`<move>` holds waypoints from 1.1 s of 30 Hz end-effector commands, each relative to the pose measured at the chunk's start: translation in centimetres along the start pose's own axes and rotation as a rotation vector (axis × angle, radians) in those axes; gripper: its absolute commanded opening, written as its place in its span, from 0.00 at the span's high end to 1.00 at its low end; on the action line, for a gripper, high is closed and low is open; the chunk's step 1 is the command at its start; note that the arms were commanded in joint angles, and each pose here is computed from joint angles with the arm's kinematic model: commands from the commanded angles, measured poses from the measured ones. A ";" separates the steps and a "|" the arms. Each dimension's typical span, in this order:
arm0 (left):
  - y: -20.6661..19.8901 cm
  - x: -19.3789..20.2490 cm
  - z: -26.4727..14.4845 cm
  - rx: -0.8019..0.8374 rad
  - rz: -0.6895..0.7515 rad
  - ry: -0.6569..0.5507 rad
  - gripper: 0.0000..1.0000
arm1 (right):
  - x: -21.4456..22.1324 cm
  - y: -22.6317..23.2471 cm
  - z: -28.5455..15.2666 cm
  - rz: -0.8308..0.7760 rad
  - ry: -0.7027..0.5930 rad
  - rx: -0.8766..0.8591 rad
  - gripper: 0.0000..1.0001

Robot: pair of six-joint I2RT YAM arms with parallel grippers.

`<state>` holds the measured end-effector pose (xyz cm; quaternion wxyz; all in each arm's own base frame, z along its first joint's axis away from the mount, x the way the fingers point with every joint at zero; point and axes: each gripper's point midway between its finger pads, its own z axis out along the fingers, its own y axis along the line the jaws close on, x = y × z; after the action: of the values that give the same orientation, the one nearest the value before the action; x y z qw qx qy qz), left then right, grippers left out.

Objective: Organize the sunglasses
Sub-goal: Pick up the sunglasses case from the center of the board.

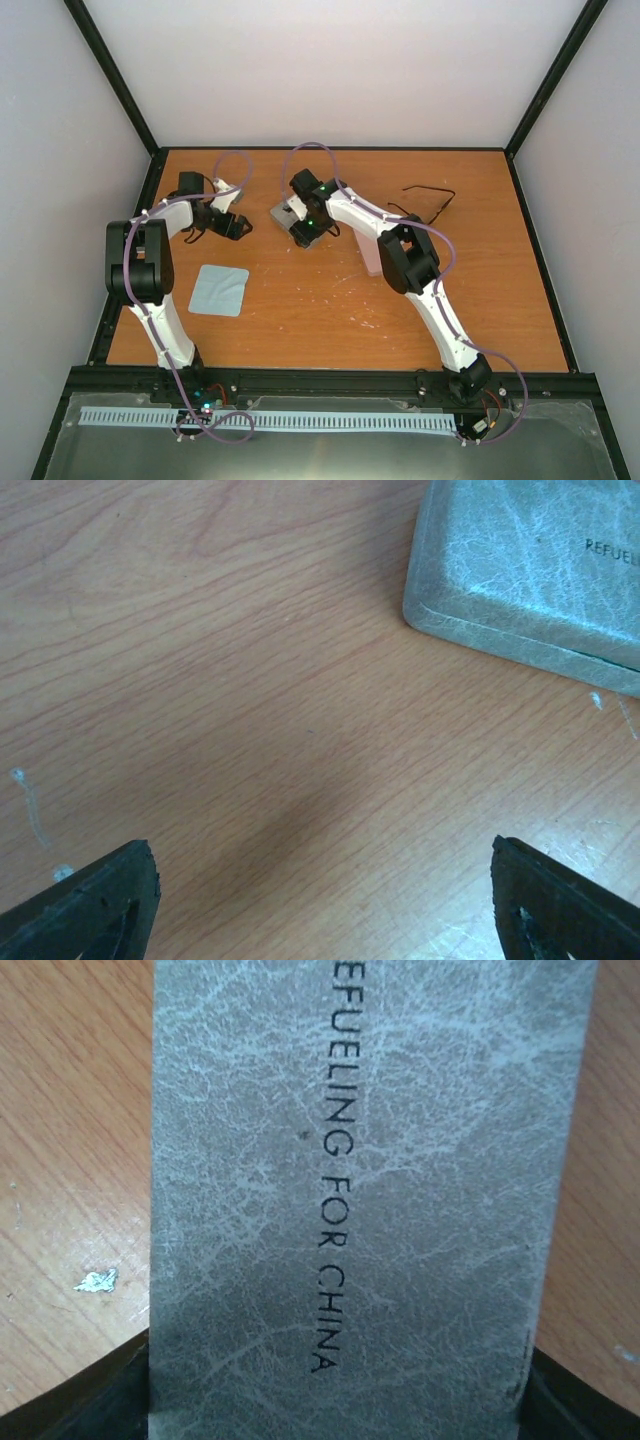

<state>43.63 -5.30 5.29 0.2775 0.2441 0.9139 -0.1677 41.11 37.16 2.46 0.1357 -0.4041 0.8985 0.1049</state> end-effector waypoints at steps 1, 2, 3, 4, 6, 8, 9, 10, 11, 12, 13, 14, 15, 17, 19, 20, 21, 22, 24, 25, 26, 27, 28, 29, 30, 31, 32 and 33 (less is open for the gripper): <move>-0.5 -0.5 0.0 0.041 -0.010 -0.027 0.10 | -0.6 0.6 -1.7 0.018 -0.015 -0.024 0.34; -1.0 -0.5 0.1 0.059 -0.010 -0.025 0.10 | -0.9 0.8 -2.3 0.023 -0.030 -0.043 0.34; -1.7 -0.5 0.2 0.078 -0.003 -0.024 0.10 | -1.2 1.2 -3.0 0.032 -0.044 -0.074 0.34; -2.5 -0.6 0.2 0.098 0.003 -0.025 0.09 | -1.4 1.5 -3.7 0.050 -0.058 -0.112 0.35; -4.6 -1.0 0.3 0.149 0.026 -0.029 0.08 | -1.7 2.4 -5.1 0.098 -0.088 -0.230 0.37; -6.7 -1.5 0.2 0.205 0.033 -0.037 0.07 | -1.7 3.3 -6.4 0.146 -0.114 -0.347 0.40; -7.5 -1.7 0.1 0.235 0.027 -0.045 0.06 | -1.7 3.7 -7.2 0.159 -0.131 -0.400 0.40; -8.2 -1.9 -0.1 0.266 0.017 -0.055 0.05 | -1.5 4.1 -7.7 0.167 -0.140 -0.432 0.40; -8.7 -2.2 -0.3 0.296 0.010 -0.068 0.04 | -0.9 4.6 -8.0 0.177 -0.138 -0.469 0.40; -9.2 -2.5 -0.5 0.325 -0.001 -0.080 0.04 | -0.8 5.1 -8.5 0.184 -0.150 -0.502 0.39; -9.6 -2.7 -0.7 0.348 -0.011 -0.089 0.03 | -0.8 5.5 -9.2 0.189 -0.162 -0.536 0.39; -9.9 -3.0 -0.8 0.365 -0.016 -0.098 0.03 | -0.7 5.8 -9.6 0.197 -0.167 -0.561 0.39; -10.2 -3.2 -0.9 0.379 -0.017 -0.104 0.03 | -0.7 6.1 -9.9 0.203 -0.174 -0.579 0.40; -10.6 -3.6 -1.0 0.404 -0.025 -0.117 0.03 | -0.5 6.6 -10.3 0.210 -0.181 -0.613 0.40; -10.9 -4.1 -1.3 0.433 -0.034 -0.130 0.02 | -0.2 6.8 -10.4 0.219 -0.181 -0.623 0.40; -11.2 -4.5 -1.5 0.456 -0.035 -0.141 0.03 | 0.0 6.8 -10.3 0.223 -0.179 -0.623 0.40; -11.5 -4.8 -1.8 0.479 -0.040 -0.151 0.02 | 0.1 6.8 -10.2 0.227 -0.178 -0.621 0.40; -11.9 -5.2 -2.1 0.502 -0.045 -0.163 0.02 | 0.1 6.8 -10.2 0.228 -0.179 -0.622 0.40; -12.5 -5.7 -2.7 0.548 -0.057 -0.182 0.02 | 0.3 6.9 -10.1 0.234 -0.178 -0.628 0.40; -12.7 -6.0 -2.8 0.567 -0.068 -0.189 0.02 | 0.3 7.0 -10.2 0.236 -0.182 -0.633 0.40; -12.9 -6.1 -3.0 0.588 -0.073 -0.196 0.03 | 0.2 7.0 -10.4 0.238 -0.188 -0.636 0.40; -13.1 -6.2 -3.0 0.604 -0.074 -0.201 0.03 | 0.2 7.0 -10.4 0.240 -0.195 -0.632 0.40; -13.3 -6.2 -3.2 0.618 -0.074 -0.203 0.03 | 0.3 7.0 -10.4 0.242 -0.196 -0.630 0.40; -13.4 -6.3 -3.3 0.630 -0.072 -0.205 0.03 | 0.4 7.0 -10.3 0.244 -0.193 -0.629 0.40; -13.6 -6.2 -3.4 0.643 -0.067 -0.206 0.03 | 0.4 6.9 -10.2 0.246 -0.192 -0.625 0.40; -13.8 -6.1 -3.5 0.651 -0.070 -0.202 0.03 | 0.5 6.8 -10.1 0.249 -0.190 -0.621 0.40; -13.8 -6.0 -3.5 0.649 -0.070 -0.201 0.04 | 0.5 6.8 -10.0 0.252 -0.190 -0.620 0.40; -13.8 -5.8 -3.4 0.643 -0.068 -0.199 0.04 | 0.4 6.8 -10.1 0.252 -0.196 -0.623 0.40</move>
<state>39.19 -16.45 11.31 0.2548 0.2564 0.8156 -0.4517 33.76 37.45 9.01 0.0387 -0.2872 0.8685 0.4020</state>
